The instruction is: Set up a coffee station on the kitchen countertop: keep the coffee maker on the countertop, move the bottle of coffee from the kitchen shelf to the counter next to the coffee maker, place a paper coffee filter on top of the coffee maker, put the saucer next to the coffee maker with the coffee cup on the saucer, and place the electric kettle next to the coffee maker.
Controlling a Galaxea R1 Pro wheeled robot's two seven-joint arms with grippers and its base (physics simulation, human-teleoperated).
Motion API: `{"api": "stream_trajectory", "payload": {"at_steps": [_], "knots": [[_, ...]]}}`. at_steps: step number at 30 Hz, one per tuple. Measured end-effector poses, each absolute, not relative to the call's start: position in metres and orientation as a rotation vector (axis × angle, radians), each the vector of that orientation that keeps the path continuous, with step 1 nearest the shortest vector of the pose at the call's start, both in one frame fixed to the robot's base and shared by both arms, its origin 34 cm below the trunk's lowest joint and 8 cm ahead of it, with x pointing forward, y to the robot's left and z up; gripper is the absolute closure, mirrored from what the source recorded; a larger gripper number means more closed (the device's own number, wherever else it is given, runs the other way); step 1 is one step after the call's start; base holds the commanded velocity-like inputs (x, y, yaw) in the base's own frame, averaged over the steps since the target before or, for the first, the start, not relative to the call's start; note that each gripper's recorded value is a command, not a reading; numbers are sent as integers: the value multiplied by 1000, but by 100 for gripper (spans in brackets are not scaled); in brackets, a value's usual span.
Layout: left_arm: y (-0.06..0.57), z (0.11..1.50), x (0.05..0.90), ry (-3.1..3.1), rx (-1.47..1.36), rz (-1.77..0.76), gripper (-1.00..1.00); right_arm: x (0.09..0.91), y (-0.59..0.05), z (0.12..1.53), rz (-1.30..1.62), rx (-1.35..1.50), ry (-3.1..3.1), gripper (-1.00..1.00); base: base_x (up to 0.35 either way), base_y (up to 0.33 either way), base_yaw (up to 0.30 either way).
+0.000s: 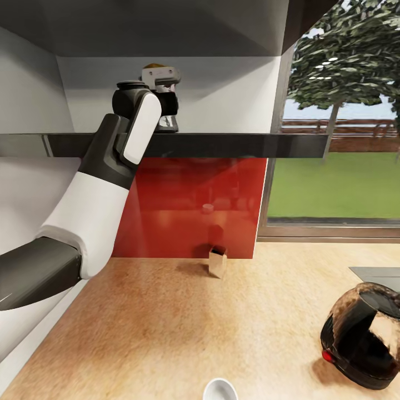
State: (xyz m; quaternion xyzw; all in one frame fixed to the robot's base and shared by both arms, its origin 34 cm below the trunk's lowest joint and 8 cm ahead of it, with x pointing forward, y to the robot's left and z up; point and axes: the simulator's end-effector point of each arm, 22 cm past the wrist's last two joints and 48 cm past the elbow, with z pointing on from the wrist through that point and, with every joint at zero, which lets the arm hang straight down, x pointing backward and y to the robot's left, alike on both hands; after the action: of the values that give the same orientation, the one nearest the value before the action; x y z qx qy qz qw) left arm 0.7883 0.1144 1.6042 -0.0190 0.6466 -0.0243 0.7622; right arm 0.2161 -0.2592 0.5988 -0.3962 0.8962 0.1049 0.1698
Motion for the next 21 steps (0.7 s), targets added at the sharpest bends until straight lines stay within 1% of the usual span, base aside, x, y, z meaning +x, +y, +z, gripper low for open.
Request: {"api": "stream_trajectory", "payload": {"at_steps": [21], "knots": [[114,1604,788,1406,-39,-48,100,216,-259,599,298,-1126,2547,-100,0,0,0]]}}
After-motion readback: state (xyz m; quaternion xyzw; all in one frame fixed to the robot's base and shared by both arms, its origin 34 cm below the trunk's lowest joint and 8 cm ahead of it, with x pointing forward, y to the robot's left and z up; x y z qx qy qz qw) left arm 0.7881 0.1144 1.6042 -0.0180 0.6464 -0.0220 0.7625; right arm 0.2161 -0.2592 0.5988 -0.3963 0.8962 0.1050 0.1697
